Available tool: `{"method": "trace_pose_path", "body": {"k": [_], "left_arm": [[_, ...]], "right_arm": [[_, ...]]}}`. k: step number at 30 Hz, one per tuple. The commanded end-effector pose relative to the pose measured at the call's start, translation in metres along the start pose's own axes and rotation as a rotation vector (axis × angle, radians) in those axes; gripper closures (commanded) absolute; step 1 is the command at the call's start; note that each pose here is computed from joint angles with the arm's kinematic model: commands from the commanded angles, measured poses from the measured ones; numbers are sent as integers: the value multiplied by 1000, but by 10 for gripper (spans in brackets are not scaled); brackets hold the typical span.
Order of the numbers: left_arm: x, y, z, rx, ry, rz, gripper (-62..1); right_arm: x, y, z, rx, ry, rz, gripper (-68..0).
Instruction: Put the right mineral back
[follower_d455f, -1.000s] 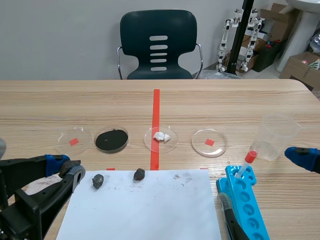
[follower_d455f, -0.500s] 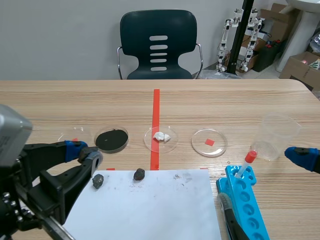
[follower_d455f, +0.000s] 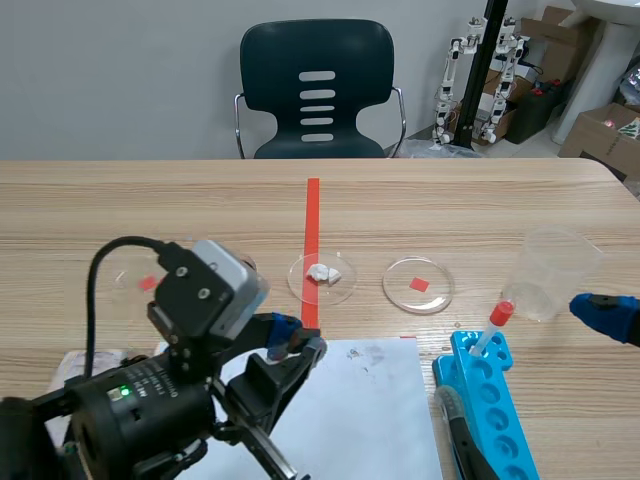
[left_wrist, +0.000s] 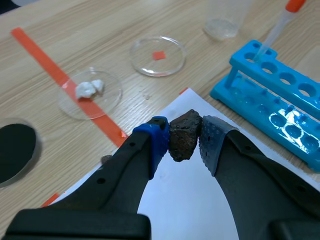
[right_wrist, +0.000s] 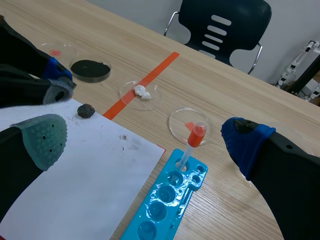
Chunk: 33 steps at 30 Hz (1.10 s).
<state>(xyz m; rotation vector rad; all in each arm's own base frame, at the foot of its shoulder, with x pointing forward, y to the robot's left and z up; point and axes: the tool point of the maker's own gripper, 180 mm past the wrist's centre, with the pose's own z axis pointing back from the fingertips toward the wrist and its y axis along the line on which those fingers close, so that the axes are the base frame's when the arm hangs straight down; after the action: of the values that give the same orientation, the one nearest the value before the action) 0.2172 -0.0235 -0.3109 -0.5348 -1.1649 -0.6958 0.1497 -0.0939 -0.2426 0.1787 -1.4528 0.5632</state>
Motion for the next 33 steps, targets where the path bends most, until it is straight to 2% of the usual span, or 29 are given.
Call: {"method": "trace_pose_path", "body": {"k": [1,5,11,15,21,33], "left_arm": [[10,0,-8,-13,-25,13,-75],[4,-11,-32,-66,22,22,-75],[2,2,-66,12,75,73,-75],[-3,-2,-83,8,119,92,-75],[-8,-11,-102,-13,149,107,-75],[-25,1,-125,21,225,124,-75]], "right_arm": [[11,-5,-4,-11,-43,11,-655],[11,-5,-4,-11,-43,11,-655],[11,-5,-4,-11,-43,11,-655],[11,-5,-4,-11,-43,11,-655],[11,-5,-4,-11,-43,11,-655],[11,-5,-4,-11,-43,11,-655]]}}
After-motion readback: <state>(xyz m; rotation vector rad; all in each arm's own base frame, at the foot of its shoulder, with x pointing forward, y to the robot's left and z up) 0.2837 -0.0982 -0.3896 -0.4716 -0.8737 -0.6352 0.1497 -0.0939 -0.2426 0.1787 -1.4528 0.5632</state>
